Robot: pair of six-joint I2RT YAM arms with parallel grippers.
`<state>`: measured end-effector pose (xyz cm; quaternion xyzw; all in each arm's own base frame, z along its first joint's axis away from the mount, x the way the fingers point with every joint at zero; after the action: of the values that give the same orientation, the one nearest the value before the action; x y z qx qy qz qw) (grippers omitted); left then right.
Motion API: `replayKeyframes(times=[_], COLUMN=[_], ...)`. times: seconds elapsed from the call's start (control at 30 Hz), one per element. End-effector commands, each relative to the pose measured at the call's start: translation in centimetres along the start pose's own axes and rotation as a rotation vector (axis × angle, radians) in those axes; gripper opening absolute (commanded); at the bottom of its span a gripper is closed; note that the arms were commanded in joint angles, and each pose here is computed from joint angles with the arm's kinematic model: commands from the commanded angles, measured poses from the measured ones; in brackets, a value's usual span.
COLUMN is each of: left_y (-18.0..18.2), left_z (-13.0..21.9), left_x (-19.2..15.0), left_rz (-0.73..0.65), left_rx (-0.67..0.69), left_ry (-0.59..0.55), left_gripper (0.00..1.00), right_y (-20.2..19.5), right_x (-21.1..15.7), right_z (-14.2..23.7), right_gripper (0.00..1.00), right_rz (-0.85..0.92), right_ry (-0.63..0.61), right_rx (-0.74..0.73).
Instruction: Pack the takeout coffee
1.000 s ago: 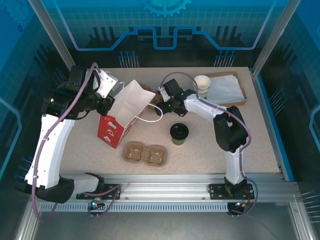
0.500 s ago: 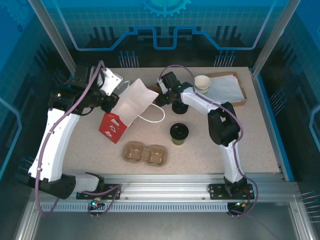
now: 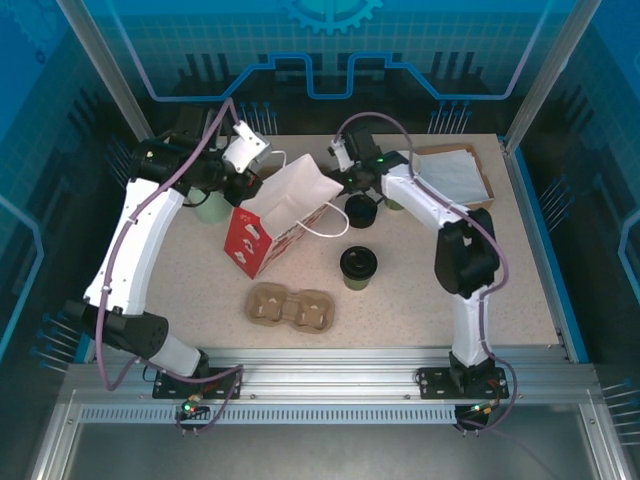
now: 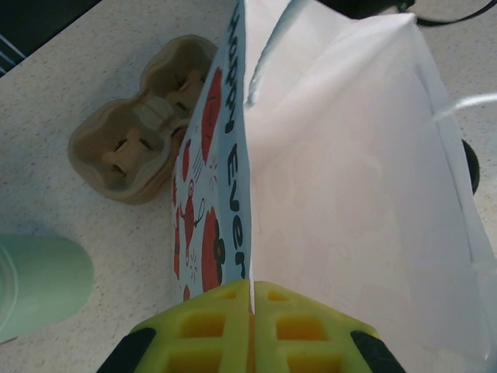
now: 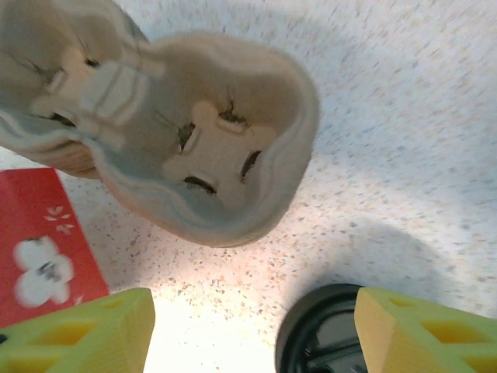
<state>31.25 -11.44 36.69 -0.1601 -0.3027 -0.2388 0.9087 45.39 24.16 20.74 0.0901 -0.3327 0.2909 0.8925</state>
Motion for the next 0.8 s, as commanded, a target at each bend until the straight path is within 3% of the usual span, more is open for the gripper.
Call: replayKeyframes(times=[0.0,0.17,0.53,0.73,0.77], left_y=[-0.5,0.4,3.2,4.5,4.6], left_z=[-0.5,-2.4,-4.6,-4.5,-4.2], left_x=[0.9,1.4,2.4,3.2,3.4], left_rz=[-0.007,0.017,0.074,0.112,0.127], left_rx=[-0.09,-0.106,-0.109,-0.049,-0.035], left_ry=[-0.034,-0.029,-0.029,-0.051,-0.06], left_gripper=[0.0,0.0,0.0,0.18,0.27], right_y=[-1.6,-3.2,-3.2,-2.7,-2.6], right_x=[0.5,0.2,-0.6,-1.3,-1.5], right_z=[4.2,7.3,11.5,13.5,14.0], right_gripper=[0.71,0.73,0.75,0.76,0.76], right_rz=[0.014,0.03,0.038,0.031,0.029], right_ry=[-0.044,-0.052,-0.091,-0.098,-0.103], right_rx=[-0.026,-0.108,-0.142,-0.137,-0.138])
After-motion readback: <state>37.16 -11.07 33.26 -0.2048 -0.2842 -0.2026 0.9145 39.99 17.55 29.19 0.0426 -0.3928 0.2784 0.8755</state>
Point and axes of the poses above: each hand's point on the last joint's axis, 136 mm out from that joint toward the fingers, its own z axis back along the fingers, its own y axis along the line the jaws close on, x = y × z, the point moved 5 cm from there along z, back along the fingers, and after that the axes turned 11 degrees about z, right-handed, at the moved point
